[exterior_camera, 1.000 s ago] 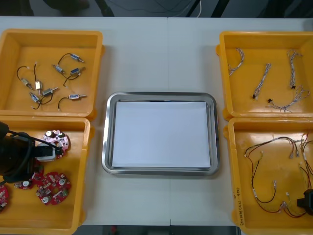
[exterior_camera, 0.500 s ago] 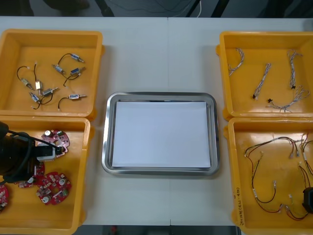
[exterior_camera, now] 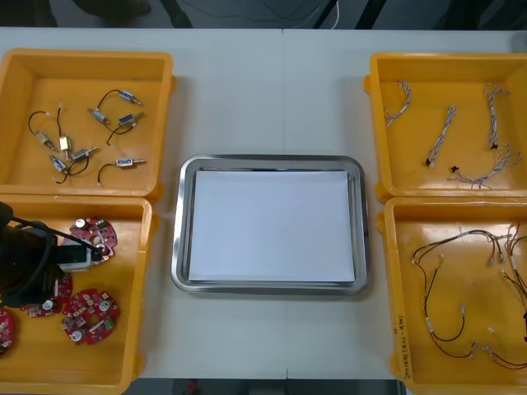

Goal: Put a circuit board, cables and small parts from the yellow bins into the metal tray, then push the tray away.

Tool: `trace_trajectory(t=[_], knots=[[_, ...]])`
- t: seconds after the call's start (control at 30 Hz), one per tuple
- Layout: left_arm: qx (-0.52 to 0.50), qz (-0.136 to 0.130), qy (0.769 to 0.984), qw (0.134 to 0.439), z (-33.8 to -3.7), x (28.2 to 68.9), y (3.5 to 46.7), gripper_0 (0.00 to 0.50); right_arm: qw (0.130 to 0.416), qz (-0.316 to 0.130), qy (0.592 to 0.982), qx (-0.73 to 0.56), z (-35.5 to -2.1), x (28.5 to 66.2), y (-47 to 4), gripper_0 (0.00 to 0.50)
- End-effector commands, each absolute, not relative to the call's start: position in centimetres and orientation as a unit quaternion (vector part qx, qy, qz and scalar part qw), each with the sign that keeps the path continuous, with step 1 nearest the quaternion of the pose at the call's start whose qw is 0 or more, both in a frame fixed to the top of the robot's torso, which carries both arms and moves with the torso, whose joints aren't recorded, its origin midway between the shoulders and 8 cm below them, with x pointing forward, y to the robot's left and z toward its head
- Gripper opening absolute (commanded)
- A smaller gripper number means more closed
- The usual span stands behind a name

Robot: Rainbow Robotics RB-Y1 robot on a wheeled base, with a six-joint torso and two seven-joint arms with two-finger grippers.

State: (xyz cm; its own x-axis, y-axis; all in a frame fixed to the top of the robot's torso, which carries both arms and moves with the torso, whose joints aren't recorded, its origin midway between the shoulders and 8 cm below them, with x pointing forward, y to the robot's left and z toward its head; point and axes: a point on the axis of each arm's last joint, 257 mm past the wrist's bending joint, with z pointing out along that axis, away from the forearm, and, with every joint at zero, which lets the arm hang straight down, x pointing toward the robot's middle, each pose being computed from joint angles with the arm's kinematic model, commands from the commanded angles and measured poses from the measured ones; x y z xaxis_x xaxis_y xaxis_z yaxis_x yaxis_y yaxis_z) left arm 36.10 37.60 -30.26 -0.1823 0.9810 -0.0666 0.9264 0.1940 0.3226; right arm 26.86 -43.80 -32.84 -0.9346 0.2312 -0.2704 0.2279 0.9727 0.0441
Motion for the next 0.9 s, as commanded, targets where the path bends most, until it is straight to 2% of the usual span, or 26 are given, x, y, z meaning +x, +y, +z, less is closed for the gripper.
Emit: trace_trajectory(t=[0.03, 0.37, 0.6, 0.9], knots=[[0.657, 0.118, 0.733, 0.130, -27.3, 37.5, 38.1, 0.000, 0.165, -0.017, 0.983, 0.076, -27.6, 28.7, -45.0, 0.000], [0.647, 0.112, 0.742, 0.132, -25.1, 38.1, 38.0, 0.000, 0.160, 0.013, 0.985, 0.059, -20.5, 29.5, -44.5, 0.000], [0.642, 0.109, 0.749, 0.123, -23.0, 37.5, 37.7, 0.000, 0.181, 0.003, 0.983, 0.035, -16.2, 31.2, -44.5, 0.000], [0.641, 0.110, 0.749, 0.124, -22.8, 37.4, 37.6, 0.000, 0.204, -0.011, 0.978, -0.036, -12.3, 33.9, -42.3, 0.000]])
